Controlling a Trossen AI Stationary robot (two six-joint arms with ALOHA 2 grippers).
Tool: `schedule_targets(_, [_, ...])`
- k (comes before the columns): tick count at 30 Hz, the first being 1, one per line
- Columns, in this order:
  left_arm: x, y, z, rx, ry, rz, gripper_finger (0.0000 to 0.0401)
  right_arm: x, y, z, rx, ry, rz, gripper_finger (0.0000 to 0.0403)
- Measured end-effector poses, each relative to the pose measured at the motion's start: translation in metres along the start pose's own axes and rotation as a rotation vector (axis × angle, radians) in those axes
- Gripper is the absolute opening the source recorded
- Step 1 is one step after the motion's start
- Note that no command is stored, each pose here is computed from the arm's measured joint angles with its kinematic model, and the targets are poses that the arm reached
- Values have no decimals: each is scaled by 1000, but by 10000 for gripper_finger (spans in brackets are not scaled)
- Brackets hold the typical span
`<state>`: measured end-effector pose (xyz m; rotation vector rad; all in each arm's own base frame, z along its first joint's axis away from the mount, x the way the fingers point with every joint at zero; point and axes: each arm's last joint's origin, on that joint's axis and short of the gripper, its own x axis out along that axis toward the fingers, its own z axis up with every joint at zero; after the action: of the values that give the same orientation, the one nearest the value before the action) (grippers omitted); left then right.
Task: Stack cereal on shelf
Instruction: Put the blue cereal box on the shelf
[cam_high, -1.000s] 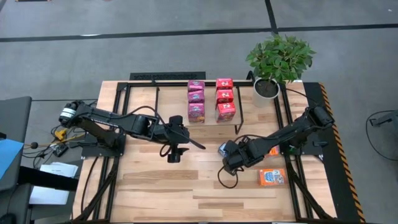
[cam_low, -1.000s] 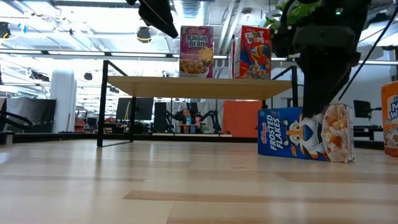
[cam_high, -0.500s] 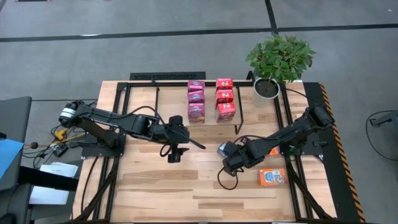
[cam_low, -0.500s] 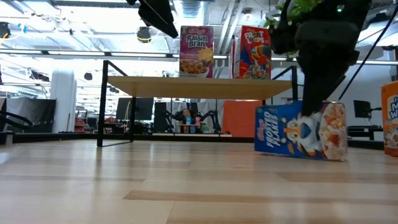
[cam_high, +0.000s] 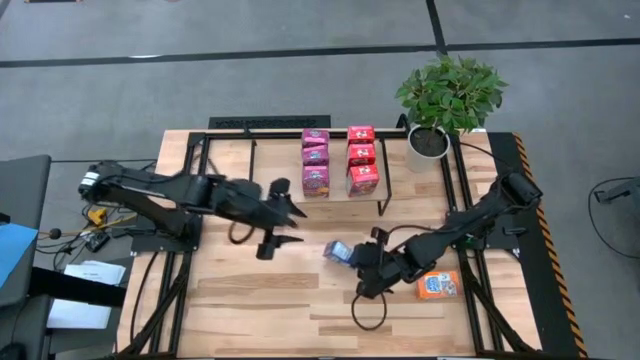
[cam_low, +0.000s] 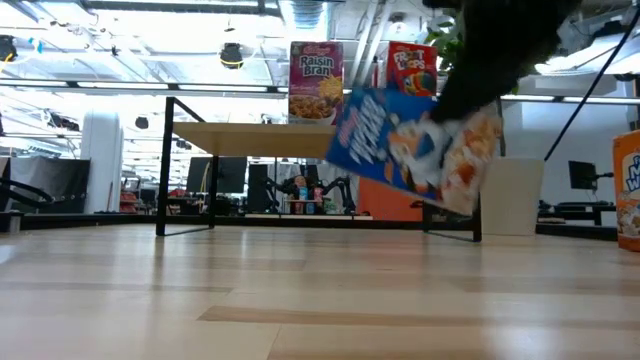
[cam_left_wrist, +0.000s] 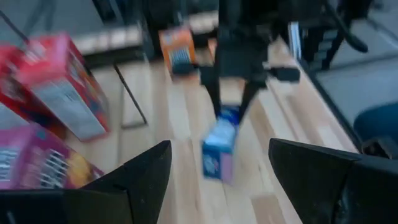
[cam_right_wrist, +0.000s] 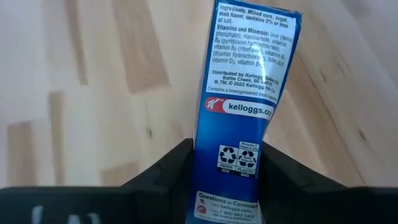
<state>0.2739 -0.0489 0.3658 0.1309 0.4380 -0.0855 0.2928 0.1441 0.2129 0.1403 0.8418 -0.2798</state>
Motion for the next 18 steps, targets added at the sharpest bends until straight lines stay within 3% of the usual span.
schedule_targets(9, [-21,14,-61,-105,-399,84,261,-30,-9,30,-54,-193,89,164])
schedule_targets(13, [-24,20,-75,-168,-424,71,261,-36,-17,41,-58,-248,95,169])
schedule_targets(18, [-16,18,-80,-186,-352,-21,261,-34,-23,55,-86,-330,111,173])
